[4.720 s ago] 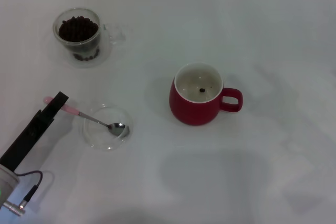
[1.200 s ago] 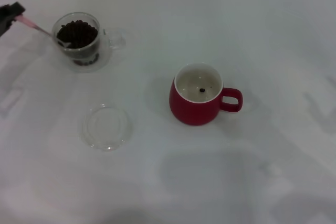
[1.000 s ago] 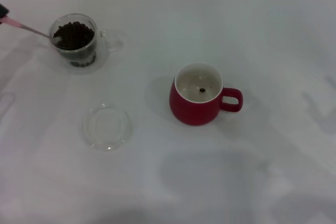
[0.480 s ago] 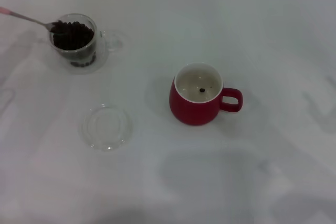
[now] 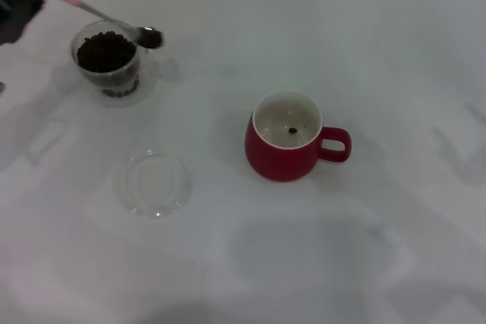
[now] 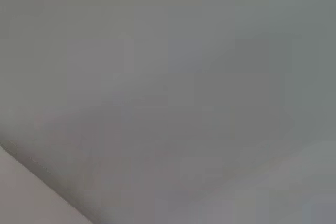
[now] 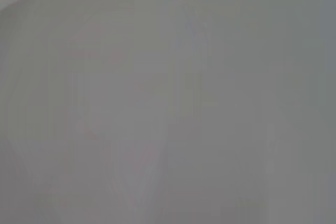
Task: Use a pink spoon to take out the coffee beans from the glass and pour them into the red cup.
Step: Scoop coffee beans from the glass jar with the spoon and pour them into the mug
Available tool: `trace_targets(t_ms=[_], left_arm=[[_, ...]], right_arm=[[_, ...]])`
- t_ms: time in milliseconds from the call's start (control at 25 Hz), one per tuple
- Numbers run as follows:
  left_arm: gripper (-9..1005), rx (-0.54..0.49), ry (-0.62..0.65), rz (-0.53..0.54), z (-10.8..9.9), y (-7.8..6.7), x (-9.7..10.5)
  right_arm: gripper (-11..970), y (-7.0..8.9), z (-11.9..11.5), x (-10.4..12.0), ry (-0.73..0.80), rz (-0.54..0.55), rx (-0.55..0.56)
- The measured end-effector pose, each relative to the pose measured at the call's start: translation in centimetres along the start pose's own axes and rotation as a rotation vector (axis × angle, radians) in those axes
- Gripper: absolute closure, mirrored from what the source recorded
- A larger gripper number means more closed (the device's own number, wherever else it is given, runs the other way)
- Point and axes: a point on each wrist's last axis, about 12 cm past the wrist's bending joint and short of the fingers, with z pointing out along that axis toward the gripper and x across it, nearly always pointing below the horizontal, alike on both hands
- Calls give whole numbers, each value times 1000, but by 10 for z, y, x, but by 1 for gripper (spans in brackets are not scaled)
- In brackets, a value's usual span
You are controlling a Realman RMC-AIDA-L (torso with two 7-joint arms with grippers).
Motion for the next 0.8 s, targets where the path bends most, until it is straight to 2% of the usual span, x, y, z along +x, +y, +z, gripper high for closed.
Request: trace_targets(t_ms=[80,280,440,480,800], left_arm=[[862,14,25,0,5,-3,3],[863,99,179,21,33,-21,18],[864,121,233,38,43,-27,23],[864,142,289,61,52,-33,28],[864,176,391,128,73,-48,27]], right_arm=[[246,0,1,0,-2,-1,-2],[247,-2,2,0,-5,-8,-4],[248,-2,3,0,-6,-13,-4],[248,-2,3,0,-7,-14,-5],[248,-4,3,-1,-8,-18,-6]])
